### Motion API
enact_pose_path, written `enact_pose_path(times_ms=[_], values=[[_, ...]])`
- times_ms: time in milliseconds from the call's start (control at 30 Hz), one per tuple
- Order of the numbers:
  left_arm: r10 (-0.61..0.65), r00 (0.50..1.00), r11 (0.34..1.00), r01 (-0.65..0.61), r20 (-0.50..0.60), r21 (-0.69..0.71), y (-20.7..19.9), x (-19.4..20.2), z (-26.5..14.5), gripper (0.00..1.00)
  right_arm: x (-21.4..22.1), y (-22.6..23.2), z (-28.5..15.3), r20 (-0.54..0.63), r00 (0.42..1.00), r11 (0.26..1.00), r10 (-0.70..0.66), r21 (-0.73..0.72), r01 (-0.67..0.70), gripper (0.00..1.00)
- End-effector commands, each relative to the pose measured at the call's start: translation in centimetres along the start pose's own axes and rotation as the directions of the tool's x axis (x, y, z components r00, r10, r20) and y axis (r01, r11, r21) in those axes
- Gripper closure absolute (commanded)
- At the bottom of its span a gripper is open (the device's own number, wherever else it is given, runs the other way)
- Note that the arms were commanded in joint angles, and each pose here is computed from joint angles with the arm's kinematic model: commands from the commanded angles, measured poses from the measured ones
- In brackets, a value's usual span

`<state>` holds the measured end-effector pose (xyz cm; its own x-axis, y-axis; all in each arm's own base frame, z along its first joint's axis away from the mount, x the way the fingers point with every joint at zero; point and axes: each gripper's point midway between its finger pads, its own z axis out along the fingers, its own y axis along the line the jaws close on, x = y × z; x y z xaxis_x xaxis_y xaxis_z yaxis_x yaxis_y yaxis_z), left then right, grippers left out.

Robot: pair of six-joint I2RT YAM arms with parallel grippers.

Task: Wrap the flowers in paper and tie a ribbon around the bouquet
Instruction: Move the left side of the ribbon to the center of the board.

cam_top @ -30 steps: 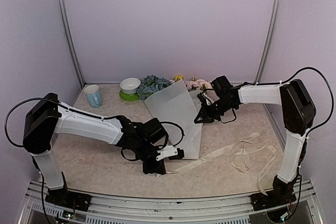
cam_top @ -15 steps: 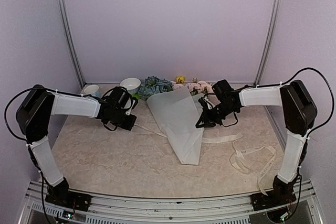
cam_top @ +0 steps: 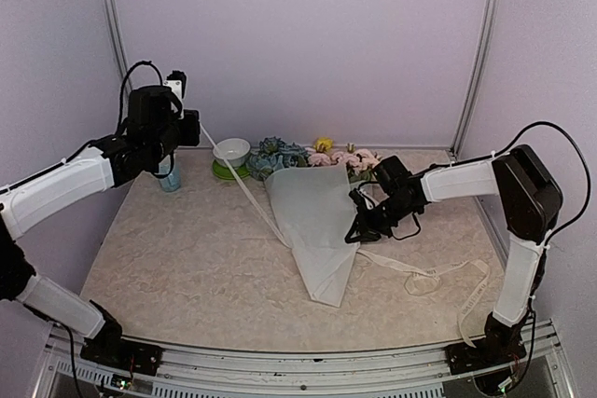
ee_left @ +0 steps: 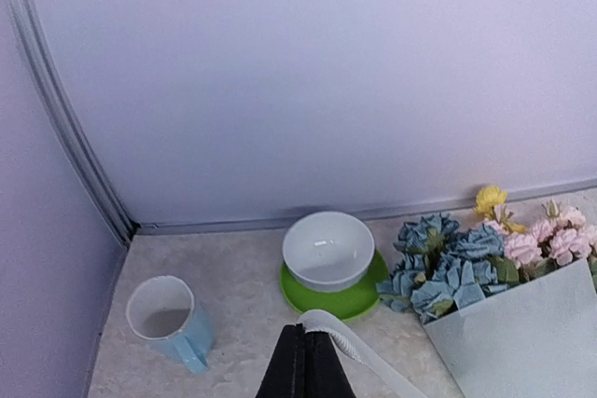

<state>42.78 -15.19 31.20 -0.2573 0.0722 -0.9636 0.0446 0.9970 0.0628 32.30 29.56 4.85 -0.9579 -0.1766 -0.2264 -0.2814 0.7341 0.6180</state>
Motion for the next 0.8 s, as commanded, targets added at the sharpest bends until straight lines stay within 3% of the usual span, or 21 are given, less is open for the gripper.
enact_pose_path(times_ms=[0, 200, 367, 467, 600, 700, 767], values=[[0.051, 0.991, 0.987, -0.031, 0.124, -0.159, 4.0, -4.9, -2.4, 1.0, 1.0, 1.1, -0.1, -0.006, 1.0, 0.999, -0.003, -0.032, 0.002, 1.0], [0.117, 0.981, 0.954, -0.068, 0.153, -0.292, 7.4, -8.8, -3.5, 1.0, 2.0, 1.0, 0.4, -0.021, 1.0, 0.999, 0.005, -0.035, -0.006, 1.0], [0.114, 0.974, 0.907, -0.02, 0.198, -0.42, 11.7, -11.7, -4.5, 1.0, 2.0, 1.3, 0.6, -0.022, 1.0, 0.999, -0.003, -0.036, 0.002, 1.0], [0.113, 0.959, 0.908, 0.006, 0.26, -0.418, 11.8, -13.9, -5.9, 1.0, 2.0, 1.5, 0.8, -0.024, 1.0, 0.999, -0.009, -0.038, 0.008, 1.0], [0.12, 0.939, 0.968, -0.039, 0.321, -0.247, 6.2, -15.1, -6.0, 1.0, 2.0, 1.6, 1.2, -0.034, 0.999, 0.999, -0.009, -0.044, 0.008, 1.0], [0.091, 0.96, 0.99, -0.116, 0.265, 0.082, -2.4, -11.8, -3.3, 1.0, 2.0, 1.7, 1.5, -0.037, 0.999, 0.999, -0.006, -0.053, 0.004, 1.0], [0.074, 0.978, 0.939, -0.134, 0.196, 0.318, -8.6, -7.8, -1.5, 1.0, 2.1, 1.5, 1.6, -0.04, 0.999, 0.999, 0.0, -0.047, -0.002, 1.0]])
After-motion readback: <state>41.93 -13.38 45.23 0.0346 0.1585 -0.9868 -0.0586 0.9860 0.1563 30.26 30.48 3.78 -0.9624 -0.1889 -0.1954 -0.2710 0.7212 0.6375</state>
